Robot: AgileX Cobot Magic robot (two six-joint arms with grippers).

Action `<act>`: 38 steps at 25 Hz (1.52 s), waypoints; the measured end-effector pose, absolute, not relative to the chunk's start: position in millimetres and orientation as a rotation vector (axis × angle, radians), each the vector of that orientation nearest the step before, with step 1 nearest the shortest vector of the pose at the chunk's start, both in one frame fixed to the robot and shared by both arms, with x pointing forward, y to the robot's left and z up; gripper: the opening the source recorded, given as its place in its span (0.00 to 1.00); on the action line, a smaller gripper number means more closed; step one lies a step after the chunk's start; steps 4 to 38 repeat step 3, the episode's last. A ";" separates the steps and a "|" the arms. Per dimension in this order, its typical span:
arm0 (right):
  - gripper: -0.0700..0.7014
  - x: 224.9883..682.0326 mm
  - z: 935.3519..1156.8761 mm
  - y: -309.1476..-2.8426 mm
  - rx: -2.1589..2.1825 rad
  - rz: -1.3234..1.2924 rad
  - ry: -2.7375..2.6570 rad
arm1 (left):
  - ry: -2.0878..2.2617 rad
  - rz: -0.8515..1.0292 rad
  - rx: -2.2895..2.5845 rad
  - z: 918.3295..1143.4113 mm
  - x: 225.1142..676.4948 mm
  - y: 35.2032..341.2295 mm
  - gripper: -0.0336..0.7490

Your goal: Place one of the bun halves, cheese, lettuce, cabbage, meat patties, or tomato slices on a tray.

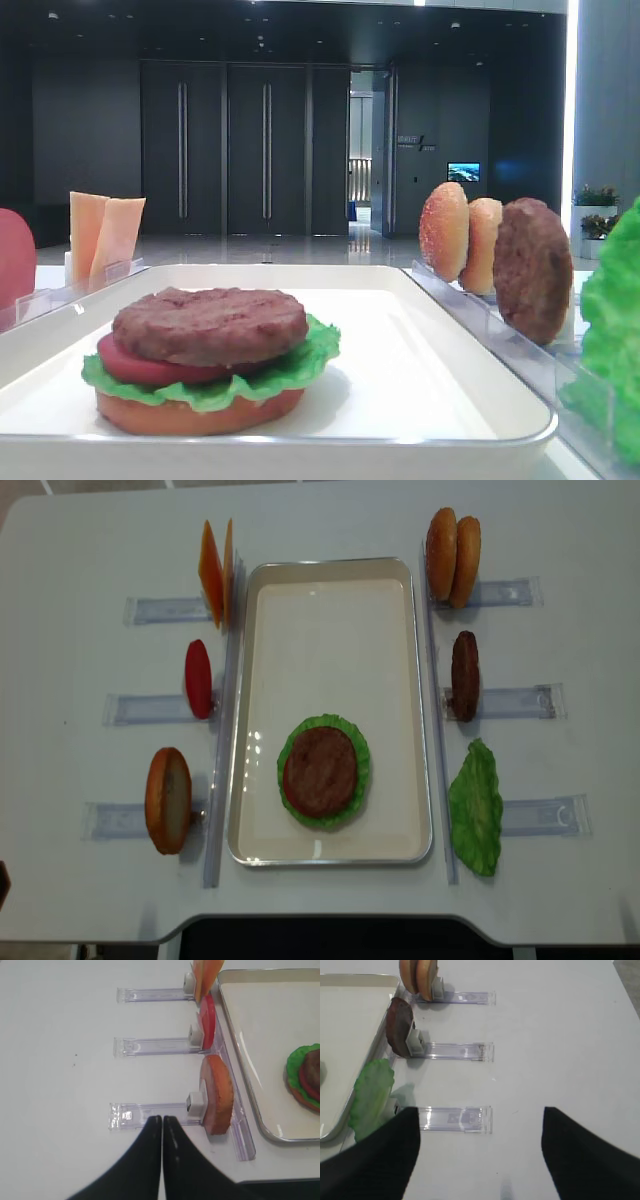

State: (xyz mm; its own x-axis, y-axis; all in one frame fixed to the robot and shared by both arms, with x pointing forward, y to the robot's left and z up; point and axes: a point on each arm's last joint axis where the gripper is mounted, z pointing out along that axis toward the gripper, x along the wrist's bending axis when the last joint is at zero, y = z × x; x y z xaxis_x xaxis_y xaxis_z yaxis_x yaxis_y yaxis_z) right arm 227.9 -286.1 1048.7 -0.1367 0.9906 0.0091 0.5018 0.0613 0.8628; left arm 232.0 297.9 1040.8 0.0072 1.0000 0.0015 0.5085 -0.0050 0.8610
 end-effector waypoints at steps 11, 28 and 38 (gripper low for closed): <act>0.72 228.0 1048.7 -286.1 1.499 0.991 1.711 | 1.583 0.905 1.596 1040.8 232.0 297.9 0.04; 0.72 228.0 1048.7 -286.1 1.499 0.991 1.711 | 1.583 0.905 1.596 1040.8 232.0 297.9 0.04; 0.72 228.0 1048.7 -286.1 1.499 0.991 1.711 | 1.583 0.905 1.596 1040.8 232.0 297.9 0.04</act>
